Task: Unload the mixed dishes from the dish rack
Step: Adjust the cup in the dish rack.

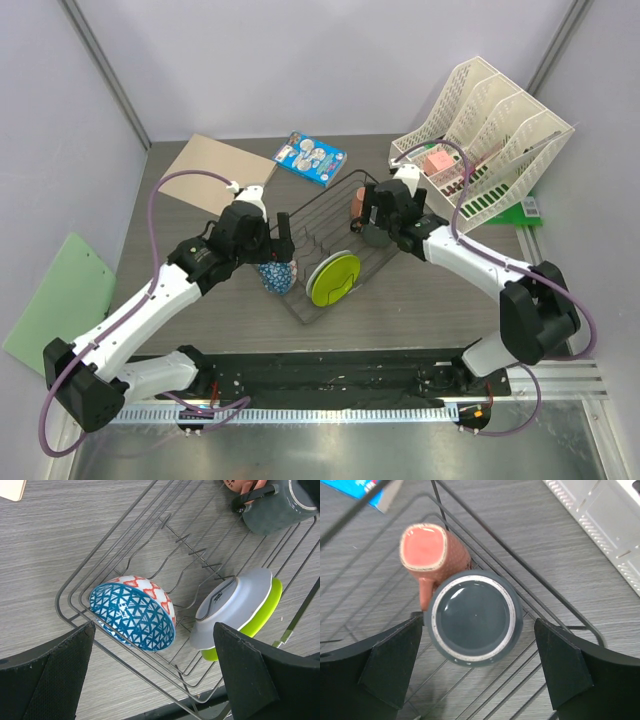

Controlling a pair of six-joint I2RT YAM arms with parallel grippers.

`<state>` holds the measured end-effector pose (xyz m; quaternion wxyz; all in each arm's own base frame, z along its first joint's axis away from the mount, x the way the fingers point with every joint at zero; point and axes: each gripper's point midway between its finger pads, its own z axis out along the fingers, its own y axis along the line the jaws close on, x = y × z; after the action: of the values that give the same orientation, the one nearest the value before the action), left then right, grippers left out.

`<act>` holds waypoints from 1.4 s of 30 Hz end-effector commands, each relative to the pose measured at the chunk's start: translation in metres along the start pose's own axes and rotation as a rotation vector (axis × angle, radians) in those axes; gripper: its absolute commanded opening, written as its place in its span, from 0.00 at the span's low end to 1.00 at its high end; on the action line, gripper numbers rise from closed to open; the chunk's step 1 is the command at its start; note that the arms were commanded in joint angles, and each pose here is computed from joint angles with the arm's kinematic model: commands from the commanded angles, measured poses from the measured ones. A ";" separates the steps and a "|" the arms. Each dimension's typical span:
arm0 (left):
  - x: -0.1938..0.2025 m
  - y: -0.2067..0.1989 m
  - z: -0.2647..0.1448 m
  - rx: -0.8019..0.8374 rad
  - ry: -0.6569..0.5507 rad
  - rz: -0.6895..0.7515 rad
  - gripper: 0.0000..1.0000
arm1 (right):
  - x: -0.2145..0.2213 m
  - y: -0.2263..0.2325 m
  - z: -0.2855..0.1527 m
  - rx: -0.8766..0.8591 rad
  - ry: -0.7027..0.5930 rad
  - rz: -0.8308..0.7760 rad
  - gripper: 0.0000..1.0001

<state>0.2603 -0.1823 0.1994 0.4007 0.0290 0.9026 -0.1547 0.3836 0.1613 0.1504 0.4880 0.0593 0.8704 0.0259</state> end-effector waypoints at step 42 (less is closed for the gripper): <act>0.004 -0.002 0.002 0.017 -0.004 -0.024 1.00 | 0.050 -0.014 0.015 0.020 0.065 -0.004 1.00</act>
<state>0.2564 -0.1801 0.1874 0.3885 0.0260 0.9088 -0.1496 0.3892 0.1620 0.1138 0.4861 0.0880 0.8690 0.0276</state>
